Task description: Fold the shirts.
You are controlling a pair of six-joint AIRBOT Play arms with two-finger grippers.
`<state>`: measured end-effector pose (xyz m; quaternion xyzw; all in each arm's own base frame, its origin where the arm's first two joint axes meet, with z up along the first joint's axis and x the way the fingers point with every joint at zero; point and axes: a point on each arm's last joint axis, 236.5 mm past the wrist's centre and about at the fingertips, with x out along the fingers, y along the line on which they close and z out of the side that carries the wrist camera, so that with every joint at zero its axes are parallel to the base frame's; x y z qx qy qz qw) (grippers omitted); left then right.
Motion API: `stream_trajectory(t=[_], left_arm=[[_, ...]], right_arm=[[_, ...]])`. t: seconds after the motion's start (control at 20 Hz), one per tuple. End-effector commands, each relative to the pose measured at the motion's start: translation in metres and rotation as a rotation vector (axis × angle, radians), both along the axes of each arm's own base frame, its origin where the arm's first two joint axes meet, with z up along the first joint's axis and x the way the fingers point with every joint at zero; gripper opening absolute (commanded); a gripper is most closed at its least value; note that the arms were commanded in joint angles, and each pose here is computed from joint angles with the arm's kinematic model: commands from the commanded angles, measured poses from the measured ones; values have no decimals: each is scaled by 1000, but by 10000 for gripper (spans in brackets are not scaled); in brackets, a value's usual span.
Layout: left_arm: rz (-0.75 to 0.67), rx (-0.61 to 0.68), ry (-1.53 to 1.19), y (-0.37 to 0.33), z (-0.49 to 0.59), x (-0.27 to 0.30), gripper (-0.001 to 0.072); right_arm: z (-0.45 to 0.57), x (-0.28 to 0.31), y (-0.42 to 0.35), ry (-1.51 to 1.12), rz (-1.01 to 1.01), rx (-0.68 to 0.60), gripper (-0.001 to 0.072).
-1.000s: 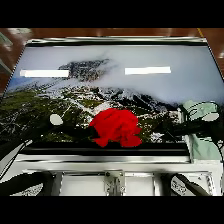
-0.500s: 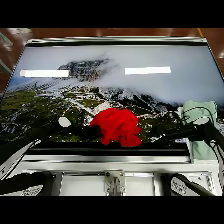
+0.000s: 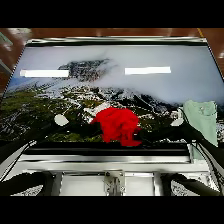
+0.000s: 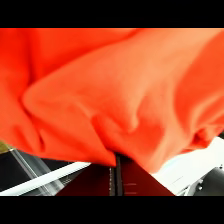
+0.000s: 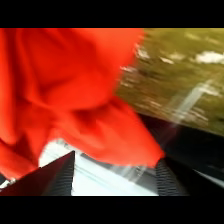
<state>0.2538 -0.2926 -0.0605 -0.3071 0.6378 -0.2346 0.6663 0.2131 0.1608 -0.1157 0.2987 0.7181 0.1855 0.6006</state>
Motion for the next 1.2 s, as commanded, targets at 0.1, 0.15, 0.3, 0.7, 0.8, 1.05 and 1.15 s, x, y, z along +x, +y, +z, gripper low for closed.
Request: stream_trajectory(t=[0.1, 0.15, 0.3, 0.7, 0.8, 1.05, 1.15], left_arm=[[-25, -22, -82, 0, 22, 3, 36], [-25, -17, -103, 3, 26, 6, 36], [-40, 20, -280, 30, 72, 29, 34], [250, 155, -1285, 169, 472, 33, 35], [350, 216, -1487, 198, 548, -8, 35], [444, 287, -1689, 217, 611, -79, 36], [423, 396, -1628, 227, 590, -79, 35]], right_arm=[[-11, 11, 16, -44, -18, -19, 63], [-8, 12, 14, -55, 1, -21, 62], [21, 21, 4, -166, 144, -64, 61], [382, 105, -75, -1201, 67, -488, 61], [497, 80, -111, -1469, -151, -591, 61], [588, 15, -127, -1675, -301, -579, 61], [576, 10, -129, -1628, -279, -597, 61]])
